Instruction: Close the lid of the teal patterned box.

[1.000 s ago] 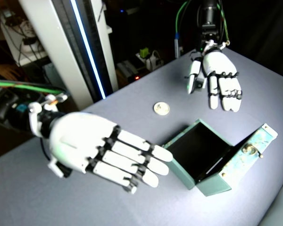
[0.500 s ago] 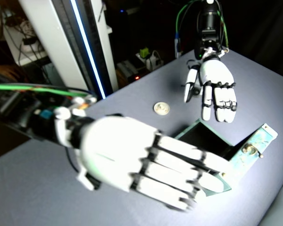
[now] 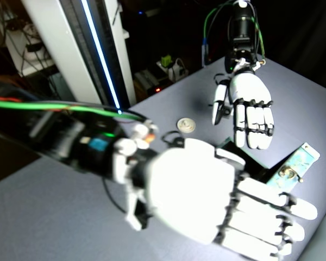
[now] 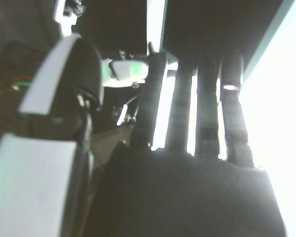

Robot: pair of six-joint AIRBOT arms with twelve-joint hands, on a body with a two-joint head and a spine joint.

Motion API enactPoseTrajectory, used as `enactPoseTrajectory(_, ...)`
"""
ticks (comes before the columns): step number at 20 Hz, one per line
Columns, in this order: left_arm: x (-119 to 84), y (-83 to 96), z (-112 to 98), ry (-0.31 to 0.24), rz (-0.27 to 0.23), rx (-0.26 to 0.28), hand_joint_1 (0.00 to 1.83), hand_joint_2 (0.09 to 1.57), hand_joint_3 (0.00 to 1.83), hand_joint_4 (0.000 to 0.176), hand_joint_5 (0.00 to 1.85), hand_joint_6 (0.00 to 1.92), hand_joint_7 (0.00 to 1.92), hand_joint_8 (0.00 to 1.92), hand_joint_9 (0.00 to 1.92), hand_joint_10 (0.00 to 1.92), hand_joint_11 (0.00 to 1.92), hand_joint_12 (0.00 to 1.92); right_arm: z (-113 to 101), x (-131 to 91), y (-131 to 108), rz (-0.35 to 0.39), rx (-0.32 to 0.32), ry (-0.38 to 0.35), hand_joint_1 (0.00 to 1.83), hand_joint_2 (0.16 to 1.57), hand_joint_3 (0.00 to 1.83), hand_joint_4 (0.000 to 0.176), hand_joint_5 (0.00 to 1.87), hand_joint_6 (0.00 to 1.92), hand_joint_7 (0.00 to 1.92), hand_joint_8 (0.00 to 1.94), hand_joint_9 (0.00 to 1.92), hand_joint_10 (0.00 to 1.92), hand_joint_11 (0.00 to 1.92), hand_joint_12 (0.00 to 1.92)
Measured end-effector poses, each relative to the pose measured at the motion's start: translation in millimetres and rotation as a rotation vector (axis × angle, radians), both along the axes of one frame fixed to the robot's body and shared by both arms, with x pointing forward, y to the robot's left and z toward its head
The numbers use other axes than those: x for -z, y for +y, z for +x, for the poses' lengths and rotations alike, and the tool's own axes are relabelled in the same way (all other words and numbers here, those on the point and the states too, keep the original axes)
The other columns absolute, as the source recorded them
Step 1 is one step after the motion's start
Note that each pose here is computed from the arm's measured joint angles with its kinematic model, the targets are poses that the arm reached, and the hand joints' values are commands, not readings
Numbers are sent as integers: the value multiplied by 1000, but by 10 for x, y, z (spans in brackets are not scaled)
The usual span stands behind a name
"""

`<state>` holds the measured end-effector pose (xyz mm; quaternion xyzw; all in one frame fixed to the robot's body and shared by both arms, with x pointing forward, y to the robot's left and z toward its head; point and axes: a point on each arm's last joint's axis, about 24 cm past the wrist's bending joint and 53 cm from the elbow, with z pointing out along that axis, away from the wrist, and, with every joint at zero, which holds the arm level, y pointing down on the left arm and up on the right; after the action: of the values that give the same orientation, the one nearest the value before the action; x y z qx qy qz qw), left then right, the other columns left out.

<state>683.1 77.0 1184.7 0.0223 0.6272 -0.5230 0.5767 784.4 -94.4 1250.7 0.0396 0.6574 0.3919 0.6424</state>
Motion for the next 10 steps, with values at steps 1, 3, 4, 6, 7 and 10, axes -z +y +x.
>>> enactPoseTrajectory(1,9,-11,4,2,1,1,331,1351,0,36,125,2,121,1,119,7,0,737,-1,36,35,-6,-6,12,45,1269,0,0,4,0,116,15,0,542,0,1708)
enactPoseTrajectory(3,10,-20,12,5,3,1,301,1339,0,64,122,1,130,3,131,9,0,802,9,46,30,-10,-6,20,83,1231,0,0,0,0,72,3,0,499,0,1707)
enactPoseTrajectory(4,5,-25,9,3,3,2,296,1330,0,64,123,2,132,3,132,8,0,819,14,50,23,-12,-5,22,73,1235,0,0,17,3,113,12,0,614,0,1737)
enactPoseTrajectory(6,7,-27,9,4,4,3,304,1347,1,56,136,5,119,5,123,8,0,770,16,67,23,-14,-6,28,90,1252,3,0,38,7,156,17,0,677,0,1737)
enactPoseTrajectory(7,11,-29,10,4,4,3,310,1353,4,48,143,7,125,7,130,11,0,770,16,73,25,-16,-6,30,109,1262,4,0,57,12,162,16,0,621,0,1689)
enactPoseTrajectory(10,33,-39,23,12,4,2,302,1338,0,52,135,1,119,1,125,5,0,817,15,78,31,-17,-8,32,88,1266,1,0,94,18,181,12,0,618,0,1633)
